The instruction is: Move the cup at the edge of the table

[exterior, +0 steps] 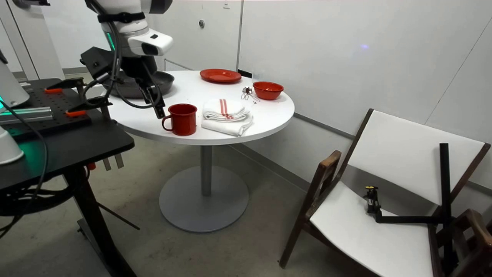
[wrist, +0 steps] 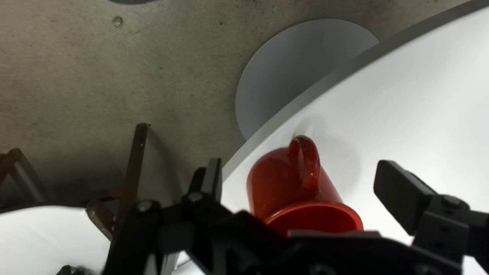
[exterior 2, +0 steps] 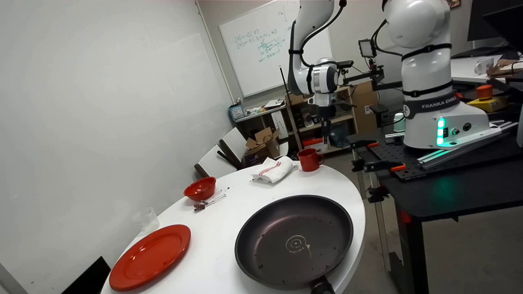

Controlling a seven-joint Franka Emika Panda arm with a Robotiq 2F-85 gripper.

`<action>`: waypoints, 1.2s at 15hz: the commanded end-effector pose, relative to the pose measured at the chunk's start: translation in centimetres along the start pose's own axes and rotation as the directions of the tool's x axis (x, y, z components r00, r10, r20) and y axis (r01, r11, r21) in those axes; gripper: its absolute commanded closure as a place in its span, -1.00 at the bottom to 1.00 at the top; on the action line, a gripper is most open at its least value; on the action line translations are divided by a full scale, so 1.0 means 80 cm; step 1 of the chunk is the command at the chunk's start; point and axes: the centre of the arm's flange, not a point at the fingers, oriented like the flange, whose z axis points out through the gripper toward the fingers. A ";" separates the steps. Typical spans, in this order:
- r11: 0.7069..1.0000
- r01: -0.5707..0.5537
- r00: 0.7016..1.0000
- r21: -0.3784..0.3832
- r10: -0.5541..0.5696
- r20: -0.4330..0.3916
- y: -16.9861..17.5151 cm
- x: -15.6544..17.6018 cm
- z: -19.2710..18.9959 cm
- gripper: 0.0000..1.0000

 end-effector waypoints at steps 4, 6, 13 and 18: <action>0.994 0.023 1.000 -0.104 -0.025 -0.019 -0.038 -0.008 -0.059 -1.00; 0.992 0.029 0.999 -0.123 -0.033 -0.026 -0.045 -0.005 -0.068 -1.00; 0.983 0.068 0.996 -0.171 -0.076 -0.040 -0.076 0.018 -0.082 -1.00; 0.975 0.110 0.992 -0.194 -0.120 -0.040 -0.103 0.031 -0.088 -1.00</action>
